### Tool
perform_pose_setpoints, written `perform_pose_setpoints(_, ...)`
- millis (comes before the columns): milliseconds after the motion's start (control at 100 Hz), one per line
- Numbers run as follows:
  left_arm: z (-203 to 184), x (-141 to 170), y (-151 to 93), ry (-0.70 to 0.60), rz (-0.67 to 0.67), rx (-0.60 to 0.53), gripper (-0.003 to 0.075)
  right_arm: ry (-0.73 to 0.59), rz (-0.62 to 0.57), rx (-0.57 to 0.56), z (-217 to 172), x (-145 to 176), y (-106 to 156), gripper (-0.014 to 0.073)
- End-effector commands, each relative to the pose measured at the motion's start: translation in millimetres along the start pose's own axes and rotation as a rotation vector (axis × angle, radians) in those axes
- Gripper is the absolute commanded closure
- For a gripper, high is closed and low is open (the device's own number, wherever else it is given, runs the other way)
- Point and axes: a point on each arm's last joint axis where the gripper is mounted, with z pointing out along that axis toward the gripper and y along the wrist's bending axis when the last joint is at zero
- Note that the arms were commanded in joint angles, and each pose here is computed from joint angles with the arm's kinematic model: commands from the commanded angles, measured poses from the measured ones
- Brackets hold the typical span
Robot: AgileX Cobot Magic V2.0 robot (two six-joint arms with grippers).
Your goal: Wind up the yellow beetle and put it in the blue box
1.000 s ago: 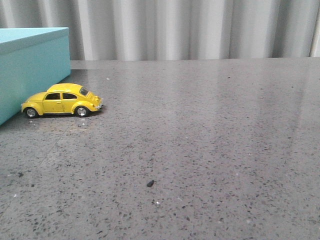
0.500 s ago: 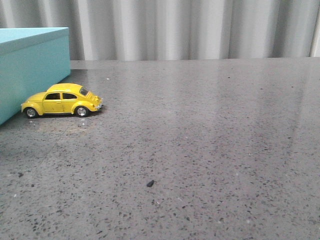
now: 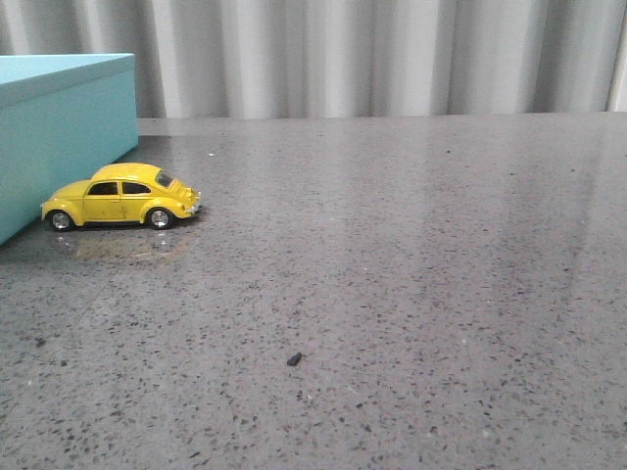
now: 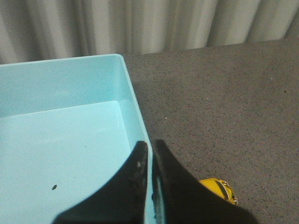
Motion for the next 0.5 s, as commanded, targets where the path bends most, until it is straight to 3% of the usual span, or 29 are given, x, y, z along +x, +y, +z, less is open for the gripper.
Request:
perform_pose_setpoints(0,-1,-22,-7,-0.092,0.068,0.022,0.0696,-0.1,-0.016,-0.004,-4,-14,1,0.0636)
perform_pose_setpoints(110,6,-29,-16,-0.067,0.234,0.06,0.056,-0.092,-0.016,-0.003,-4,-13,1,0.0636)
perform_pose_setpoints(320,18,-41,-29,-0.073,0.386,0.109,0.026,-0.083,-0.016,-0.003,-4,-12,1,0.0636)
perform_pose_setpoints(390,22,-44,-32,-0.07,0.447,0.117,0.0207,-0.081,-0.016,-0.002,-4,-12,1,0.0636)
perform_pose_setpoints(490,29,-45,-35,-0.039,0.522,0.135,0.0209,-0.078,-0.016,-0.002,-4,-12,1,0.0636)
